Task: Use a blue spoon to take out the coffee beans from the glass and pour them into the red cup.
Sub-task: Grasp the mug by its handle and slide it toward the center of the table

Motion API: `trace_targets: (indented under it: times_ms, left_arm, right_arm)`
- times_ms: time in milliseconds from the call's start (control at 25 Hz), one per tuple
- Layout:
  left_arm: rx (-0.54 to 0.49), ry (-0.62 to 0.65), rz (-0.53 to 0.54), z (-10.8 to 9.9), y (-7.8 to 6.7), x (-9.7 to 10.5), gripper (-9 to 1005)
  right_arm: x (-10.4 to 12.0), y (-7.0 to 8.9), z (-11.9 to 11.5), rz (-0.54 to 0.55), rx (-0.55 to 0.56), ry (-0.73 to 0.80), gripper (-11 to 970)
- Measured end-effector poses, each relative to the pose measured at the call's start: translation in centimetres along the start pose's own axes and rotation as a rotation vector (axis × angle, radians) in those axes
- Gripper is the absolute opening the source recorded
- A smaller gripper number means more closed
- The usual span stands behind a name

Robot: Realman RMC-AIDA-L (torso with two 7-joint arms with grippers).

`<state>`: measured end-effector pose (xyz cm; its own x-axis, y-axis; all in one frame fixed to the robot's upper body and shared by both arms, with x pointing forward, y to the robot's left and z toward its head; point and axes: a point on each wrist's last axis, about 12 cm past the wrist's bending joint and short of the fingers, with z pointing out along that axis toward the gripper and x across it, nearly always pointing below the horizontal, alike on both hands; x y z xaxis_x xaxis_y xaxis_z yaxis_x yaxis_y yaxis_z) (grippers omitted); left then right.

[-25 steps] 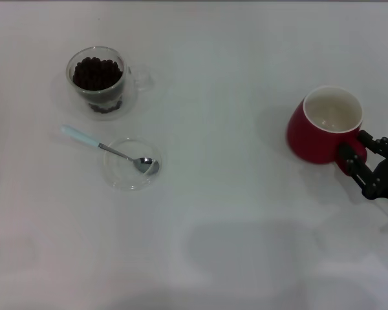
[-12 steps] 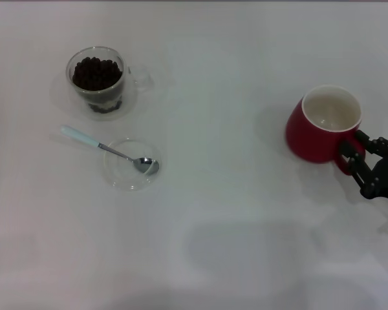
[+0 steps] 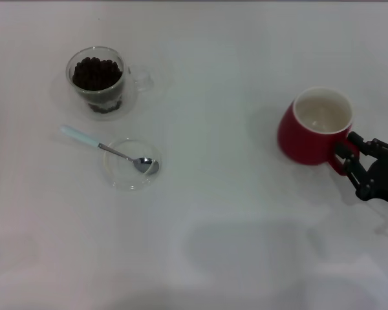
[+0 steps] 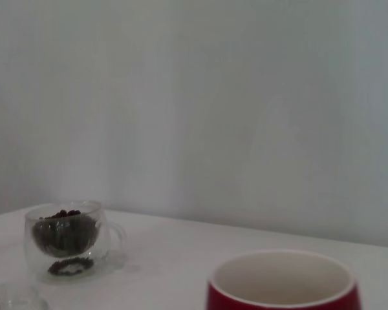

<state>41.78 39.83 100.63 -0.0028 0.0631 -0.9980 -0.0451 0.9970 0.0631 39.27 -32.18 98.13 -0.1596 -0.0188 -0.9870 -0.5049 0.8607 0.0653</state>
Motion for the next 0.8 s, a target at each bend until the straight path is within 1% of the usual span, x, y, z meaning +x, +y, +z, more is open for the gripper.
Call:
trace_targets:
  times_ms: [160,320,640,800]
  left_arm:
    - [0.000,0.000,0.000,0.0,0.0,0.0,491]
    - [0.000,0.001,-0.002,0.0,-0.1,0.0,490]
    - [-0.002,0.003,-0.004,-0.2,-0.1,0.1,490]
    - [-0.003,0.005,-0.006,-0.3,-0.1,0.2,490]
  right_arm:
    - [0.0,0.0,0.0,-0.003,0.000,0.001,268]
    - [0.0,0.1,0.0,-0.006,-0.013,0.004,230]
    - [-0.2,1.4,0.9,0.008,-0.108,-0.006,221]
    - [-0.3,1.9,1.3,0.035,-0.147,-0.015,221]
